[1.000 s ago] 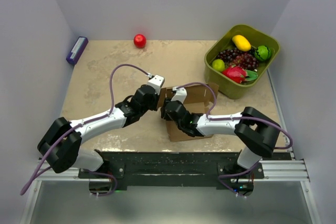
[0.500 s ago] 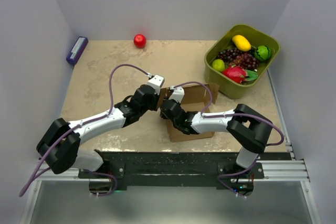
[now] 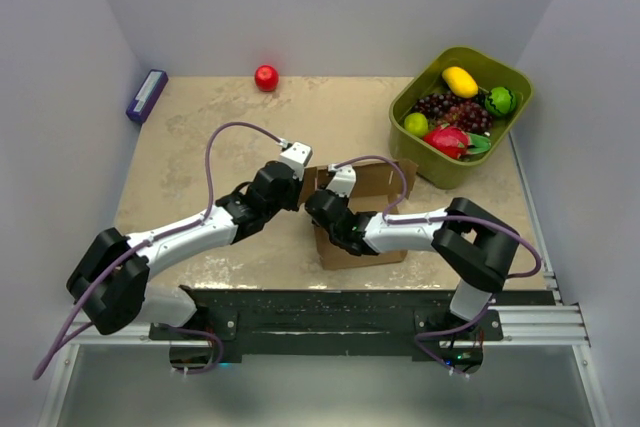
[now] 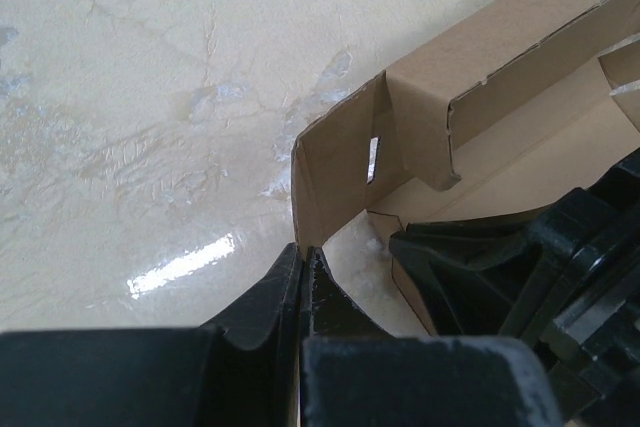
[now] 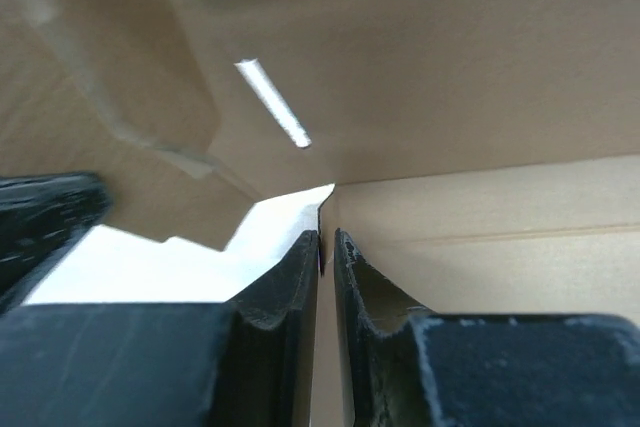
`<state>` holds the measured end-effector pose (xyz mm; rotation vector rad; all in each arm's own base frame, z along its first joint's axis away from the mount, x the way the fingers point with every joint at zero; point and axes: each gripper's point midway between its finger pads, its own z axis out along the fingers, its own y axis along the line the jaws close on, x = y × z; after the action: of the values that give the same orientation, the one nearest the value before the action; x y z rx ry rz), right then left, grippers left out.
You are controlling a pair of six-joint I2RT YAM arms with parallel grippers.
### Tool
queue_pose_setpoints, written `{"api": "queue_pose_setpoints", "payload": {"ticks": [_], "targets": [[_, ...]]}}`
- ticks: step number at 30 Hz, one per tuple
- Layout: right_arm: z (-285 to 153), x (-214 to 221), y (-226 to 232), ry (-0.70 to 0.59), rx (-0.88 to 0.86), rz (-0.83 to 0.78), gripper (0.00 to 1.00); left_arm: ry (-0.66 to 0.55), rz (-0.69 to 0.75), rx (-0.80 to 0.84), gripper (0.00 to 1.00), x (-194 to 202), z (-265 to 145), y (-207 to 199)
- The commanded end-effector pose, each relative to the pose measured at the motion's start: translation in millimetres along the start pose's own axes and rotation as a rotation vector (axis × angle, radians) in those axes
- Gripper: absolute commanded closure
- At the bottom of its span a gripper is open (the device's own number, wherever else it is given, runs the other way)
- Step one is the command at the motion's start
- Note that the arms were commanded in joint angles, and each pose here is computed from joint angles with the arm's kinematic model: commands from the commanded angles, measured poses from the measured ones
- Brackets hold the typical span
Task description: Fold the paper box
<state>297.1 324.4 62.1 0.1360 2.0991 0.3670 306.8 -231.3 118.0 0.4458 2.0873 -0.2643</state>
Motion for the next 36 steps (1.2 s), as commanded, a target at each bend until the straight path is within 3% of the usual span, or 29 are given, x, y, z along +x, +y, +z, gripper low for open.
{"api": "queue_pose_setpoints", "payload": {"ticks": [1,15,25,36], "targets": [[1.1,-11.7,-17.3,-0.045,0.081,0.021,0.85,-0.058,-0.016,-0.012,1.0,-20.2,-7.3,3.6],[16.2,3.3,-49.5,0.003,0.142,0.017,0.85,-0.084,0.017,0.072,1.0,-25.1,-8.2,-9.7],[18.4,11.0,-67.9,0.006,0.221,-0.027,0.61,-0.096,0.024,0.085,1.0,-29.0,-10.5,-11.7],[17.9,4.5,-63.8,0.02,0.216,-0.044,0.52,-0.088,0.016,0.086,1.0,-27.9,-10.0,-12.7]]}}
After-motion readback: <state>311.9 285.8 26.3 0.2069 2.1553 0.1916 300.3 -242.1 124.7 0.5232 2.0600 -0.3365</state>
